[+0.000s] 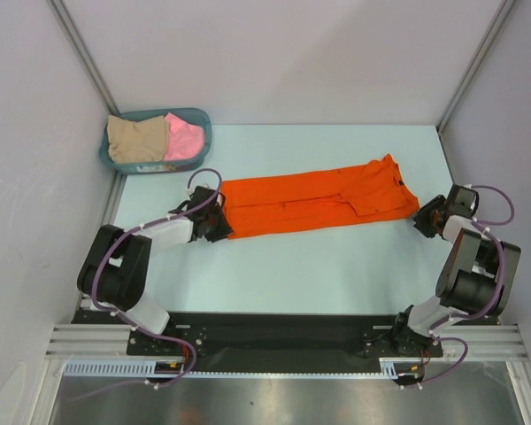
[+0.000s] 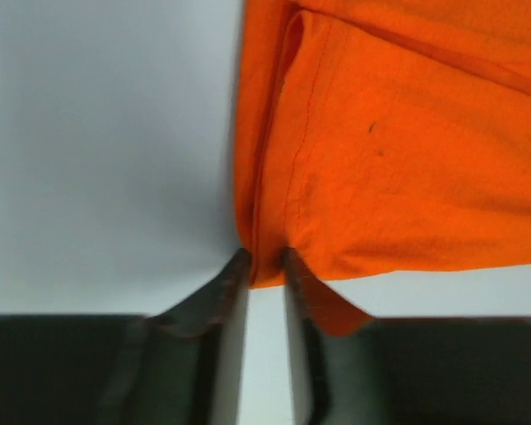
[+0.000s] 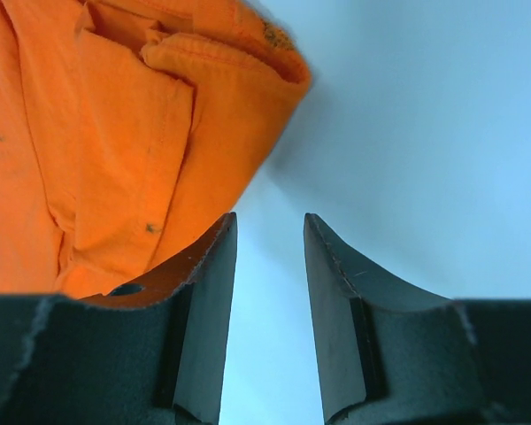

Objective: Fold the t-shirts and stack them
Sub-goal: Fold the tshirt

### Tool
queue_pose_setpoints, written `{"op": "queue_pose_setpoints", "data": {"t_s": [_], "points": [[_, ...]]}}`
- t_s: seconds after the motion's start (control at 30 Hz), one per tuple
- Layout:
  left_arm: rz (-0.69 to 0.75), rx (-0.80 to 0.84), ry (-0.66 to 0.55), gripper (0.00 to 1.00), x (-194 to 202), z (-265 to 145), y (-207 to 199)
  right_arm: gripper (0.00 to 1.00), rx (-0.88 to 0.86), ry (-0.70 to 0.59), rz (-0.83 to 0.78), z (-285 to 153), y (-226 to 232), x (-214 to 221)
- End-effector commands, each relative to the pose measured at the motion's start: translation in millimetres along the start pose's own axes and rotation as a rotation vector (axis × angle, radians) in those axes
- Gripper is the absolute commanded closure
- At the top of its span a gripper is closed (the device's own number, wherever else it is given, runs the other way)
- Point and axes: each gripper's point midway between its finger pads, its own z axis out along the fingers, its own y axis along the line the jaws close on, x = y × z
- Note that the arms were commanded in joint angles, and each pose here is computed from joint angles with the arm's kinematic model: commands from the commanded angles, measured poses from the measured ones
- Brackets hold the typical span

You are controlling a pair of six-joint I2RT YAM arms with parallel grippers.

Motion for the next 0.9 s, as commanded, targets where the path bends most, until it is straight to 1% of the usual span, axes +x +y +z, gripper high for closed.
{"op": "queue_pose_setpoints", "data": {"t_s": [0.0, 0.03, 0.07, 0.13, 0.2, 0.3, 0.37, 0.43, 0.5, 0.57, 0.67, 0.73, 0.77, 0.8, 0.87], "points": [[-0.009, 0.007, 0.078, 0.78, 22.2, 9.6, 8.1, 0.58, -0.088, -0.031, 0.027, 7.0, 15.7, -7.7], [-0.003, 0.005, 0.082, 0.82, 23.0, 9.9, 8.8, 0.58, -0.090, -0.032, 0.032, 8.8, 15.4, -8.3], [0.000, 0.004, 0.083, 0.89, 22.7, 9.6, 8.6, 0.58, -0.092, -0.027, 0.038, 11.1, 14.6, -7.1], [0.016, 0.004, 0.084, 1.00, 22.3, 7.8, 8.9, 0.58, -0.096, -0.030, 0.054, 16.7, 13.5, -8.9], [0.028, 0.012, 0.081, 1.00, 22.3, 3.8, 8.6, 0.58, -0.108, -0.051, 0.064, 20.3, 13.9, -13.5], [0.049, 0.023, 0.093, 0.99, 30.3, -2.0, 9.4, 0.60, -0.122, -0.046, 0.086, 31.4, 15.1, -15.9], [0.052, 0.028, 0.104, 1.00, 36.3, -4.5, 10.6, 0.62, -0.130, -0.017, 0.115, 41.4, 15.6, -12.5], [0.059, 0.043, 0.116, 1.00, 46.1, -7.9, 9.6, 0.67, -0.144, -0.020, 0.132, 49.3, 16.3, -13.1], [0.065, 0.062, 0.140, 1.00, 60.1, -9.6, 6.9, 0.68, -0.167, -0.039, 0.151, 53.5, 22.3, -18.2], [0.062, 0.068, 0.156, 1.00, 71.5, -11.8, 6.6, 0.73, -0.171, -0.047, 0.168, 60.9, 26.2, -22.2], [0.079, 0.102, 0.181, 1.00, 93.0, -17.9, -5.7, 0.80, -0.173, -0.058, 0.169, 74.8, 32.9, -31.2], [0.084, 0.127, 0.180, 1.00, 100.2, -21.0, -15.0, 0.80, -0.175, -0.059, 0.161, 83.0, 40.4, -35.3], [0.070, 0.131, 0.178, 1.00, 103.2, -23.3, -20.0, 0.80, -0.160, -0.044, 0.164, 93.3, 36.8, -31.9], [0.094, 0.147, 0.186, 1.00, 113.5, -26.4, -28.4, 0.80, -0.181, -0.063, 0.148, 97.4, 48.9, -43.5], [0.110, 0.171, 0.195, 1.00, 128.6, -29.5, -44.4, 0.81, -0.175, -0.075, 0.129, 111.4, 54.4, -55.2]]}}
